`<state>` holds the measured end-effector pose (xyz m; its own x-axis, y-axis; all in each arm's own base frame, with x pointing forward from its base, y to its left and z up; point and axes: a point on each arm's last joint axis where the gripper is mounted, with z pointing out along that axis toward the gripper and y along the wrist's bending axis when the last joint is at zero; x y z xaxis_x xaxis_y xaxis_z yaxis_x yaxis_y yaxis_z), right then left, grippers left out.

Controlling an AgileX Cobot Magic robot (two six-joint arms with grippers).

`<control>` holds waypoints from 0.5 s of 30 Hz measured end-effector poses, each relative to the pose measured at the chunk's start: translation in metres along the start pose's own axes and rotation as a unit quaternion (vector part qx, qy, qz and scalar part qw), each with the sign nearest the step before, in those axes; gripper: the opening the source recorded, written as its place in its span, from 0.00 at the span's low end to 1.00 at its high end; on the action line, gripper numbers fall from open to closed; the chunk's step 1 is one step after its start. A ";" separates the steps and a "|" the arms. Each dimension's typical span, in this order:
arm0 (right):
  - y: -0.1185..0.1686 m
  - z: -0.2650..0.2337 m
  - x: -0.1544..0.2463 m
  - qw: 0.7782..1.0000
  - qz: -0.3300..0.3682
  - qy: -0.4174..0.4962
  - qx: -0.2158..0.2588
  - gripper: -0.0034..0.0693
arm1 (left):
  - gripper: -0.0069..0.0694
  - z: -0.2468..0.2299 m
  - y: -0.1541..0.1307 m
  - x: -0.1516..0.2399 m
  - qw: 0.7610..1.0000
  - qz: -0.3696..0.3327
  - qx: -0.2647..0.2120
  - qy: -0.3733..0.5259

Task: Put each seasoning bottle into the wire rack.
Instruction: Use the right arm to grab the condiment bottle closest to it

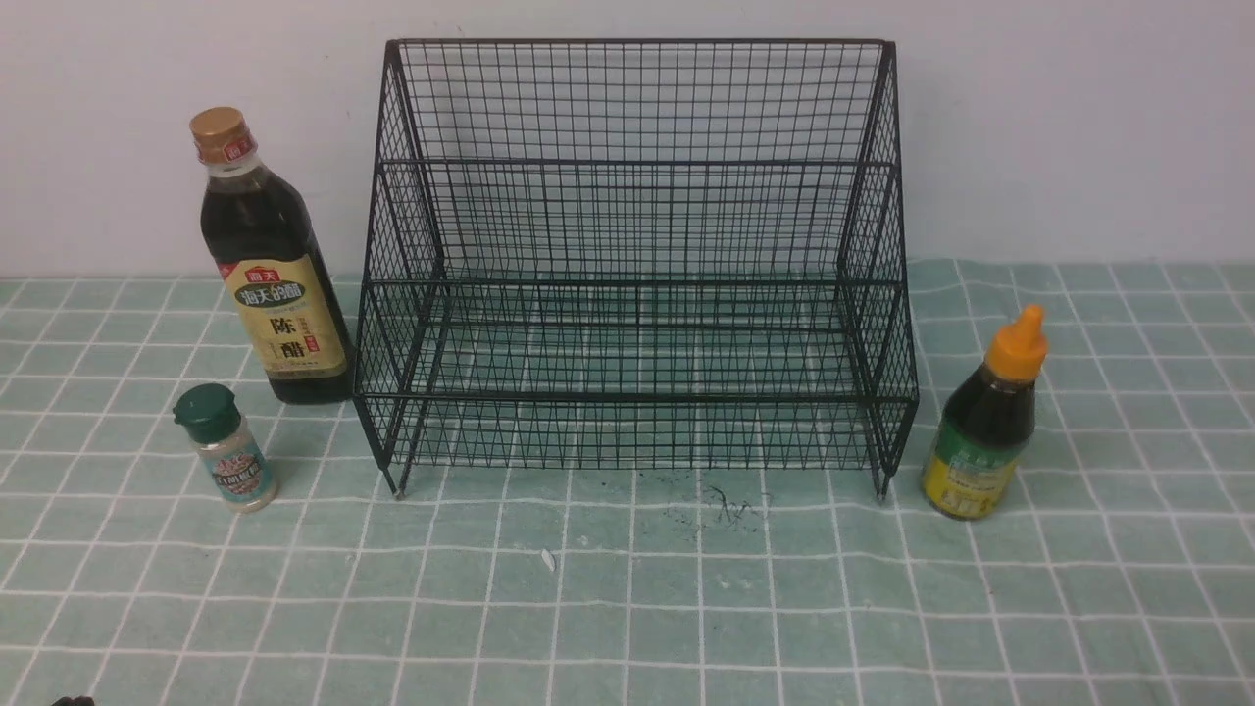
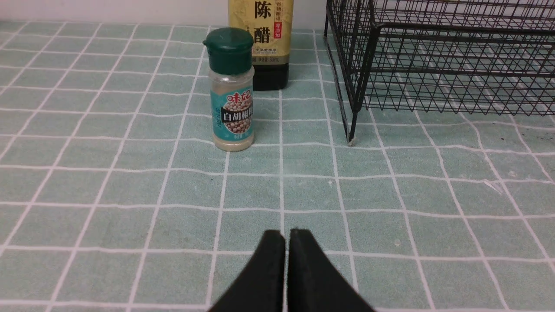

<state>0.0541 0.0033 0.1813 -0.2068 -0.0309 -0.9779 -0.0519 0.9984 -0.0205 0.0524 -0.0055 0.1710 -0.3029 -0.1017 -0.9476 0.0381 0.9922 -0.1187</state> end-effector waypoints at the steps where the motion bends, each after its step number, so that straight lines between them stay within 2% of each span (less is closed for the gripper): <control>1: 0.000 0.000 0.000 1.000 0.000 0.000 0.000 0.03 | 0.08 0.000 0.000 0.000 1.000 0.000 0.000 0.000; 15: 0.000 0.000 0.000 1.000 0.000 0.000 0.000 0.03 | 0.08 0.000 0.000 0.000 1.000 0.000 0.000 0.000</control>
<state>0.0541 0.0033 0.1813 -0.2068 -0.0309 -0.9779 -0.0519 0.9984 -0.0205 0.0524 -0.0055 0.1710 -0.3029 -0.1017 -0.9476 0.0381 0.9922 -0.1187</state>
